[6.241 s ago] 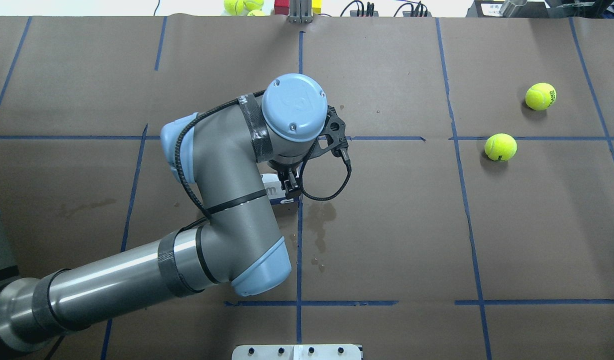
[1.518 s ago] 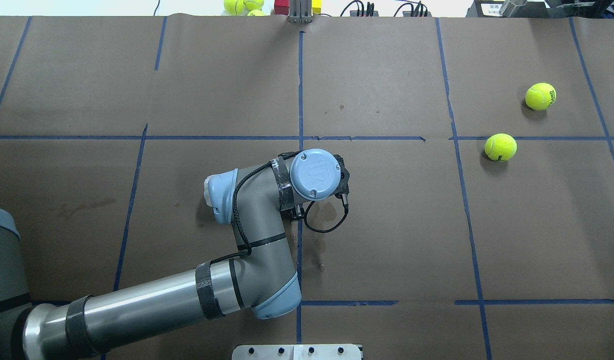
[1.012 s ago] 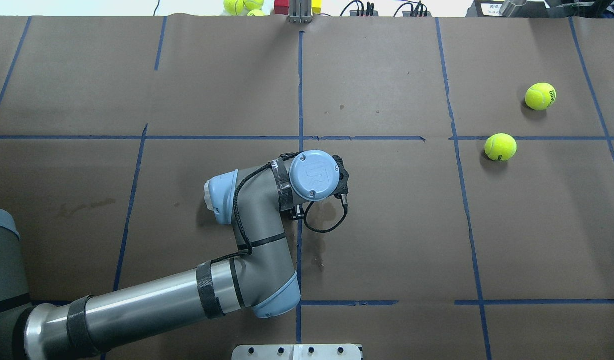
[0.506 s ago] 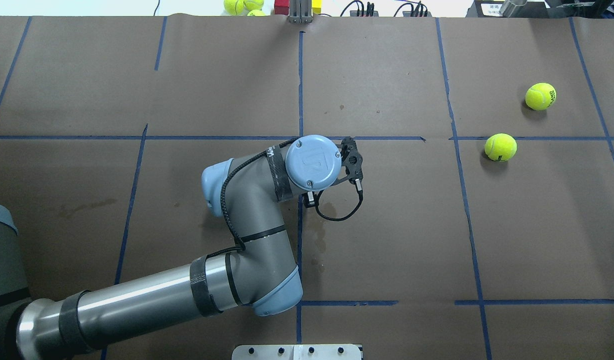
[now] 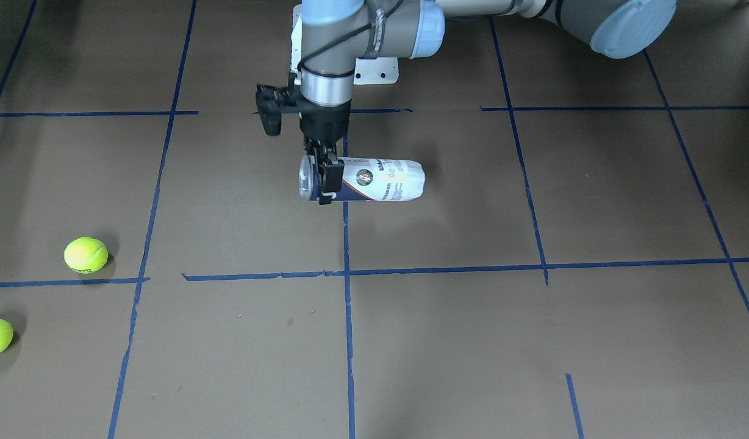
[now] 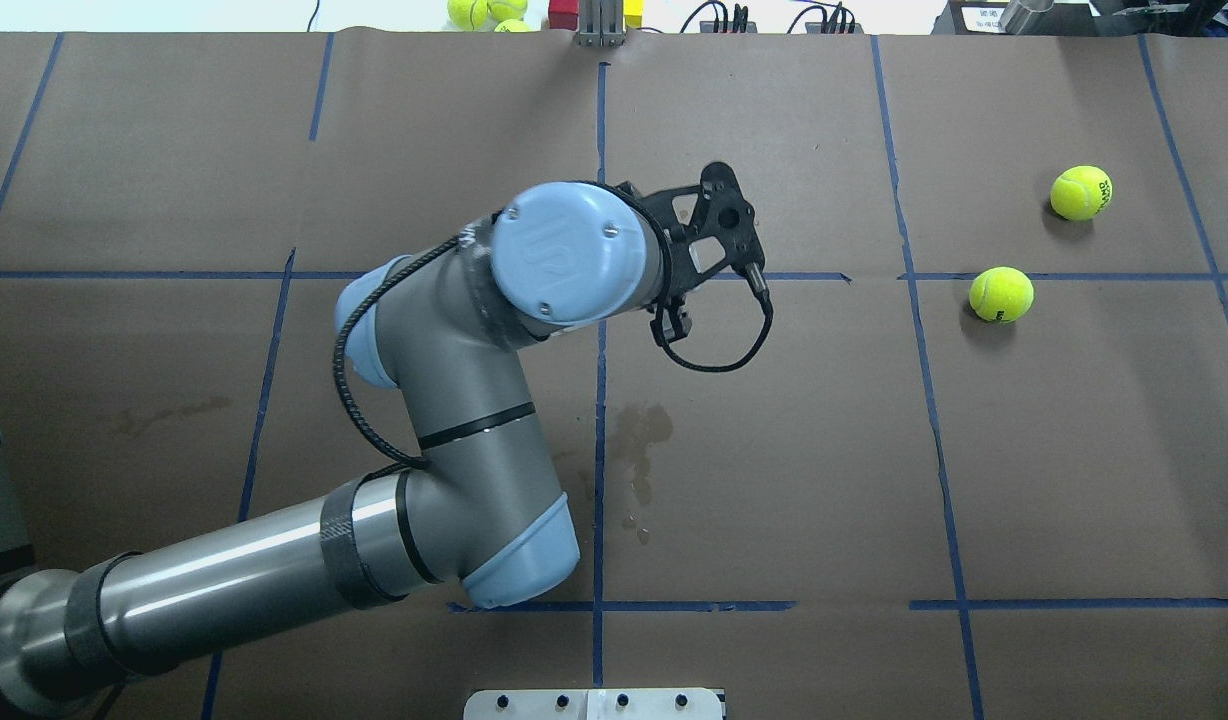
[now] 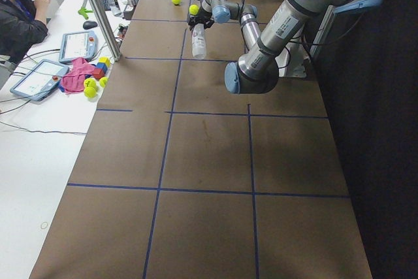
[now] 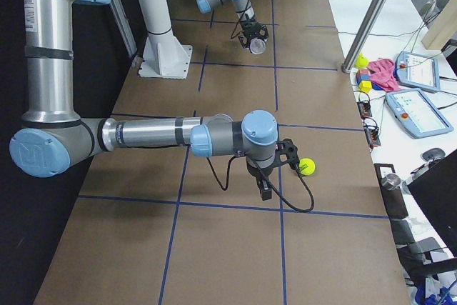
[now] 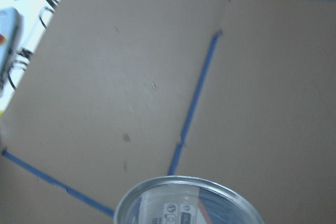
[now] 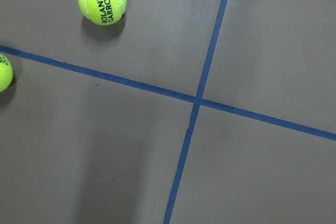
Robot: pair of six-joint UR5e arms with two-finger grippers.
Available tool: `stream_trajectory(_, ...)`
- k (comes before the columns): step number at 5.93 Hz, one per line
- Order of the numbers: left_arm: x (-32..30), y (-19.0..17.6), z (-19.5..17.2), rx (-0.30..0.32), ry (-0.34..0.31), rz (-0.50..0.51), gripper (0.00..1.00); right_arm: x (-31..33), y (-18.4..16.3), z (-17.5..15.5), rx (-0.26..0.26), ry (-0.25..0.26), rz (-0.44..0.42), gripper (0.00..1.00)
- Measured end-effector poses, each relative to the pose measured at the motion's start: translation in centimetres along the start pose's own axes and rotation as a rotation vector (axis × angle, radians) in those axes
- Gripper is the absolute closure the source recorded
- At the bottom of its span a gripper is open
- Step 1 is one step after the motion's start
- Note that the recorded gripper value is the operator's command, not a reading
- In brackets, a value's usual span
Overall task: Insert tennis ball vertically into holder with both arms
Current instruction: 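Lift the upright can with the left gripper and move it farther out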
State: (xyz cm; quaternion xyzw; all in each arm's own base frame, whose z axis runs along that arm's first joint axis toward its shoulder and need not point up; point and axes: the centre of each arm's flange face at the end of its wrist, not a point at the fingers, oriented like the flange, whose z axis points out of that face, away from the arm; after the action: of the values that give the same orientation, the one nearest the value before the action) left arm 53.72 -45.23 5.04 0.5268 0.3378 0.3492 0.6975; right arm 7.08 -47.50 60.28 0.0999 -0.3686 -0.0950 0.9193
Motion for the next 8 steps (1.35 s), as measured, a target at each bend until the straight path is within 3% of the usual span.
stream_trajectory(2, -1.3, 3.4, -2.2, 0.298, 0.041, -0.151, 0.31, -0.1, 0.0, -0.1, 0.002, 0.0, -0.002, 0.0)
stream_trajectory(4, -2.4, 6.2, -4.5, 0.519, 0.092, -0.244, 0.31, -0.2, -0.1, -0.2, 0.004, 0.0, -0.004, 0.0)
stream_trajectory(6, -3.1, 9.2, -5.9, 0.693, 0.12, -0.268, 0.3, -0.2, -0.1, -0.2, 0.005, 0.0, -0.004, 0.0)
stream_trajectory(8, -4.0, 14.2, -2.9, 0.8, 0.09, -0.293, 0.26, -0.3, -0.1, -0.3, 0.006, -0.001, -0.005, 0.0)
